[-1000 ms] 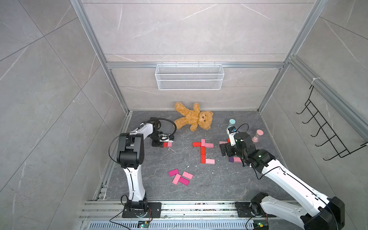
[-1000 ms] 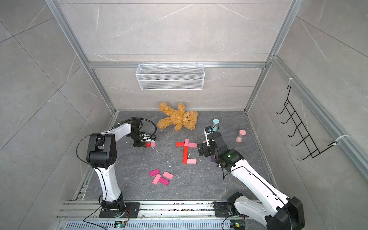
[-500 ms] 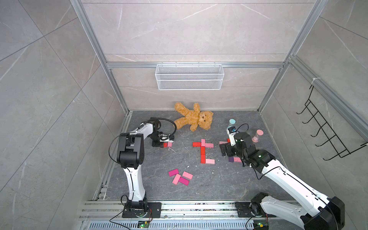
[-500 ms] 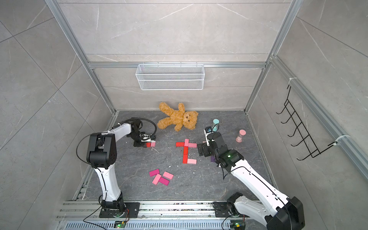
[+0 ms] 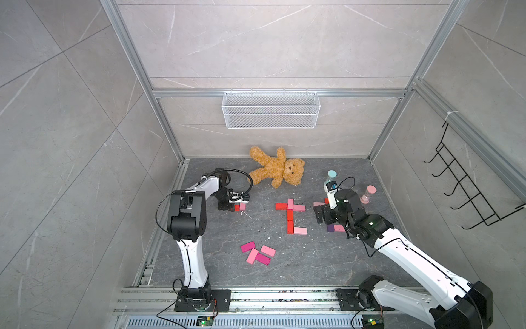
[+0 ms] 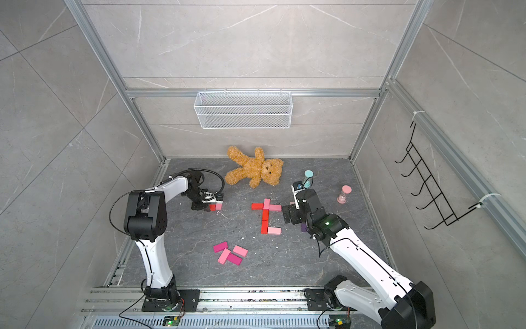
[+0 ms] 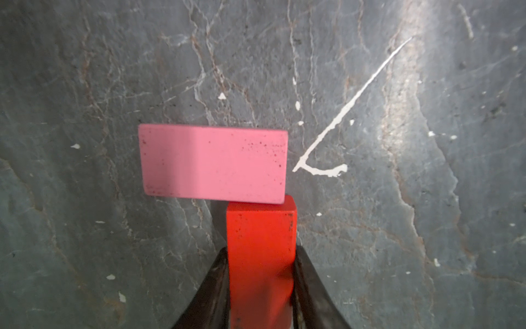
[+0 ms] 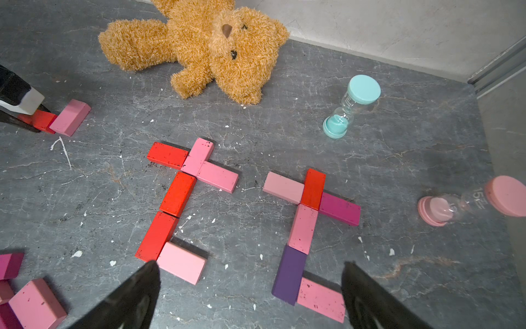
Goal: Assemble the letter t with building blocks
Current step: Assemble the building block at the center of the board.
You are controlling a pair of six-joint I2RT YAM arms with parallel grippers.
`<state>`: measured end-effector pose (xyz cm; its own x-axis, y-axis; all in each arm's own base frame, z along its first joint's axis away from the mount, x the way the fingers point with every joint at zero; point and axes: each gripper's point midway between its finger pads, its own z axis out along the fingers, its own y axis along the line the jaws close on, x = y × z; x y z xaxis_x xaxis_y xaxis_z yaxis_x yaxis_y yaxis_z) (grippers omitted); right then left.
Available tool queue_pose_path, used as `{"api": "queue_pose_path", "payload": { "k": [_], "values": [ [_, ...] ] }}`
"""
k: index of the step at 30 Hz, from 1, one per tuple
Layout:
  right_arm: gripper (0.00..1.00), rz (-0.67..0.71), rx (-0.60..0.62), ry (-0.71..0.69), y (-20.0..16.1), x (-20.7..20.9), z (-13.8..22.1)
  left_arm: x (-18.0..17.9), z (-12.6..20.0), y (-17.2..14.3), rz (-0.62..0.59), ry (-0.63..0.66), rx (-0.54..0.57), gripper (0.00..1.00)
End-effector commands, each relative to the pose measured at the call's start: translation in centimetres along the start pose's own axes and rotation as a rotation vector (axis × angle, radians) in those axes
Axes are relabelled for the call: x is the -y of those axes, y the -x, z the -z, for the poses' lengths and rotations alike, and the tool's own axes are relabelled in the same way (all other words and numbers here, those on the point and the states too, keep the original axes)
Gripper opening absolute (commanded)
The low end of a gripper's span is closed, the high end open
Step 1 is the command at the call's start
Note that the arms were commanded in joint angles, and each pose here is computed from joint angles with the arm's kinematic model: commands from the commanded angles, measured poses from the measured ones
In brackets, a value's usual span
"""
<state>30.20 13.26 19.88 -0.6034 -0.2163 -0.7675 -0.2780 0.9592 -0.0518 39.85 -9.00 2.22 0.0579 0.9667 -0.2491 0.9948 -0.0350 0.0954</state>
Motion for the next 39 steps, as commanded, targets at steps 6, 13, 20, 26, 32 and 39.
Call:
{"api": "queue_pose_path", "payload": {
  "k": [6, 13, 20, 26, 32, 39],
  "values": [
    [1.0, -0.017, -0.003, -0.007, -0.39, 0.27, 0.13, -0.49, 1.04, 0.8, 0.016, 0.009, 0.017, 0.04],
    [1.0, -0.016, -0.002, -0.006, -0.35, 0.24, 0.15, -0.44, 1.22, 0.86, 0.006, 0.014, 0.019, 0.07],
    [1.0, -0.016, -0.002, -0.007, -0.39, 0.26, 0.16, -0.61, 1.33, 0.9, 0.007, 0.02, 0.019, 0.08],
    [1.0, -0.017, -0.001, -0.007, -0.36, 0.29, 0.19, -0.67, 1.33, 0.91, 0.007, 0.024, 0.02, 0.09],
    [1.0, -0.016, -0.002, -0.006, -0.38, 0.25, 0.17, -0.67, 1.27, 0.97, 0.004, 0.025, 0.017, 0.1],
    [1.0, -0.016, -0.001, -0.004, -0.35, 0.19, 0.16, -0.51, 1.24, 0.94, -0.003, 0.026, 0.013, 0.17]
  ]
}}
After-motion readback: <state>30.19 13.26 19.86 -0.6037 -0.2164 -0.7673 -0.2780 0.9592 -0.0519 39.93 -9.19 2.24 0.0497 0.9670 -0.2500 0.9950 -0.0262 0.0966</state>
